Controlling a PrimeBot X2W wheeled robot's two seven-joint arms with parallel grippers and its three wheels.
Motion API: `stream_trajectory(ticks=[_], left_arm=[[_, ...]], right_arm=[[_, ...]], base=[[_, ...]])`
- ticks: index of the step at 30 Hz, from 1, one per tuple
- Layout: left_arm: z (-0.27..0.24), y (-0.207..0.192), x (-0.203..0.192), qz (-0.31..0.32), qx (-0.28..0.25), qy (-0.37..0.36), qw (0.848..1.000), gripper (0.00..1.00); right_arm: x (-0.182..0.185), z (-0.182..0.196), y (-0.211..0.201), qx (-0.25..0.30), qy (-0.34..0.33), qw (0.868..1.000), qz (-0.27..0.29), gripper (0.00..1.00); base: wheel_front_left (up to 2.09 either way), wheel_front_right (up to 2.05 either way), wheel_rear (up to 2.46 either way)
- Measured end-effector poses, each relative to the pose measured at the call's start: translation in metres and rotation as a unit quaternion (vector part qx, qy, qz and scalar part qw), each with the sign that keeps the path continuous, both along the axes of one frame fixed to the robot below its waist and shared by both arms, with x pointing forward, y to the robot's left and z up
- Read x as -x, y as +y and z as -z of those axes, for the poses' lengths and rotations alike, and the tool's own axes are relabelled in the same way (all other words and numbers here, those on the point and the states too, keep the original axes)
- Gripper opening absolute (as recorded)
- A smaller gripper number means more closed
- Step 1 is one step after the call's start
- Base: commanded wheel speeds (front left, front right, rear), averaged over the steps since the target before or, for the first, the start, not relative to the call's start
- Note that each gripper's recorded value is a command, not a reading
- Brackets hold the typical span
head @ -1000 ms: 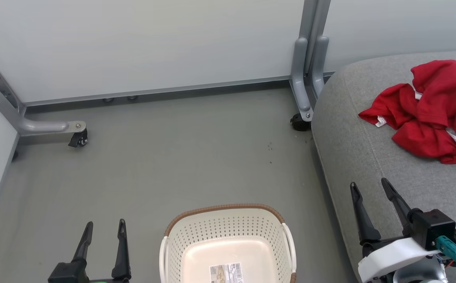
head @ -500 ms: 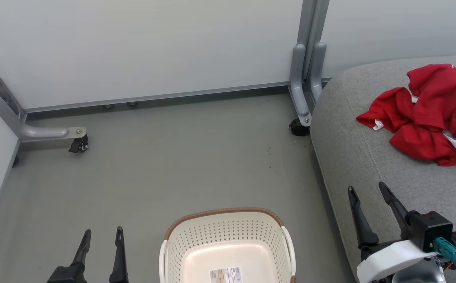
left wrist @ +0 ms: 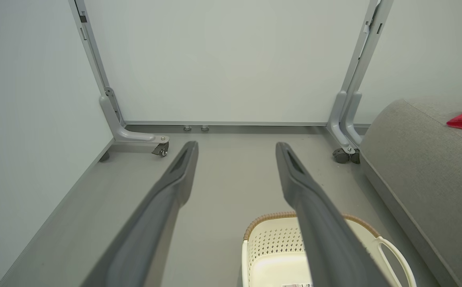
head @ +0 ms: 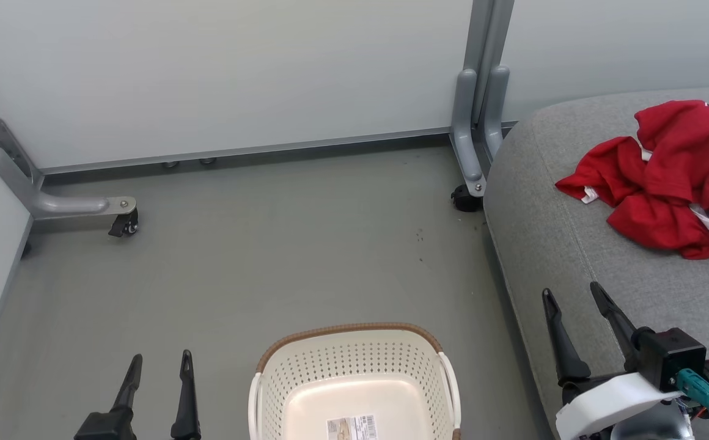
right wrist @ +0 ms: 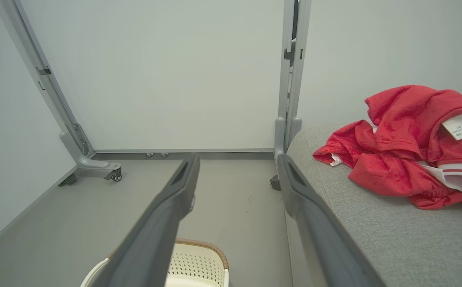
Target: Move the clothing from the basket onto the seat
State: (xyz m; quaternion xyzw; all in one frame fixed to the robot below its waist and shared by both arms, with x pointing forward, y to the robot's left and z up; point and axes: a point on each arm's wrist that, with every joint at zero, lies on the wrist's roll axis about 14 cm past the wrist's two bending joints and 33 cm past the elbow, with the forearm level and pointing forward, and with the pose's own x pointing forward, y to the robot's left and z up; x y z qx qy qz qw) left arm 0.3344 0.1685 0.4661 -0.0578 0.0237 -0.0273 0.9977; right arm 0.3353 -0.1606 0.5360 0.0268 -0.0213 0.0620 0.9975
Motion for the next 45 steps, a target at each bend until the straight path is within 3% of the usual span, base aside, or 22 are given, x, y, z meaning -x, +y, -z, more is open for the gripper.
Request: stream_trajectory(ticks=[1,6,19,45], left_arm=[[-0.001,0.000,0.000,0.001,0.000,-0.001,1.000,0.00],[0.014,-0.001,0.005,-0.004,0.016,0.028,0.999,0.00],[0.015,0.011,-0.001,-0.039,0.131,0.049,0.989,0.00],[0.007,0.021,-0.018,-0.071,0.323,0.054,0.942,0.00]], right_arm=[[0.000,0.001,0.000,0.000,0.001,1.000,0.000,0.00],[0.001,0.012,0.002,-0.019,0.019,1.000,-0.002,0.00],[-0.004,0.020,-0.003,-0.147,0.040,0.988,0.001,0.00],[-0.019,0.026,-0.015,-0.345,0.058,0.937,0.013,0.00]], base=[[0.00,0.00,0.00],[0.00,0.00,0.00],[0.00,0.00,0.00],[0.00,0.00,0.00]])
